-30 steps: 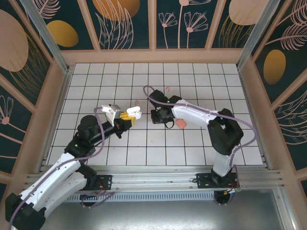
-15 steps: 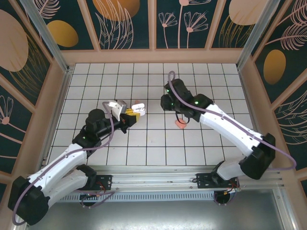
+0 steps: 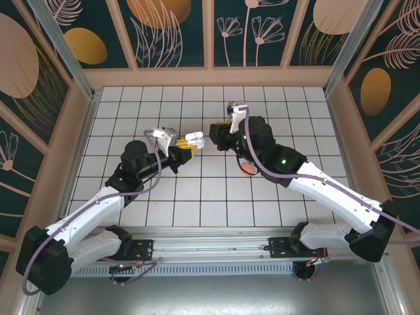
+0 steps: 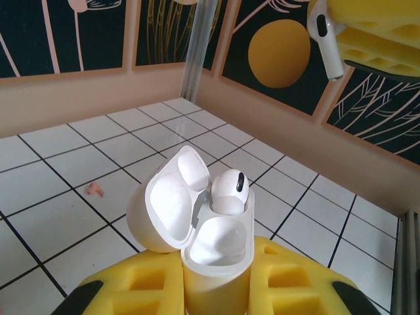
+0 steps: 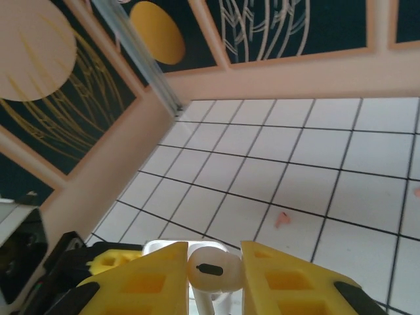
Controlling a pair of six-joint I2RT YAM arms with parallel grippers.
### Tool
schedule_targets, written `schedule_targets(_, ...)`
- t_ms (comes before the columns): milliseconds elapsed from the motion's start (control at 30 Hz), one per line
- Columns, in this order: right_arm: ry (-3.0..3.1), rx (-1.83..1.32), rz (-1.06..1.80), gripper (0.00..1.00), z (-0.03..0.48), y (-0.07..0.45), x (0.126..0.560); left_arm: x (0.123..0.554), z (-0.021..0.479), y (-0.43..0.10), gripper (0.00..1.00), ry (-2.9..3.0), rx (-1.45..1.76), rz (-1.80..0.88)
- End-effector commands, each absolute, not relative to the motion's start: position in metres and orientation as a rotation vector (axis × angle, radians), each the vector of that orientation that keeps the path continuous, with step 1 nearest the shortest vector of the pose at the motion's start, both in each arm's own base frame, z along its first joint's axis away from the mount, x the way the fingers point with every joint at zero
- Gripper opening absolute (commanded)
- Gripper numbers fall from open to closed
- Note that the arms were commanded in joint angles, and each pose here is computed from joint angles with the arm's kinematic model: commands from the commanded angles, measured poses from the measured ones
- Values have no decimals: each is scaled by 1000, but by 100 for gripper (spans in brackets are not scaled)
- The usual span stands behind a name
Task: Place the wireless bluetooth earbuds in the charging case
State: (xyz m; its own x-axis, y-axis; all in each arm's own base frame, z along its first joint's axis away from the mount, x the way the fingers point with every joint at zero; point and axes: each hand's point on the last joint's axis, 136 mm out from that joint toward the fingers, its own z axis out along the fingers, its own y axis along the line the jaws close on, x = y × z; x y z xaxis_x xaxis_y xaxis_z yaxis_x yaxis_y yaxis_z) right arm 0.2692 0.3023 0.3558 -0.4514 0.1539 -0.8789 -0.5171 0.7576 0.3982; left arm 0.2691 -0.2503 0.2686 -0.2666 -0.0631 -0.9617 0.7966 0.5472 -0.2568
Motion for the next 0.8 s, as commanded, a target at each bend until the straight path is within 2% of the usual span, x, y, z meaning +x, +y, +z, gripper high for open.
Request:
schedule_targets(0,1775,-331,856,23,374,320,269,268,295,-253,0,1548,631,-961)
schedule_targets(300,1727,-411,953,22,370,353,266,264,301,-245,0,1481,622,-918)
schedule_targets(767,1696,-403,976,22,366,370,265,275,313,-220,0,1389,505,-760)
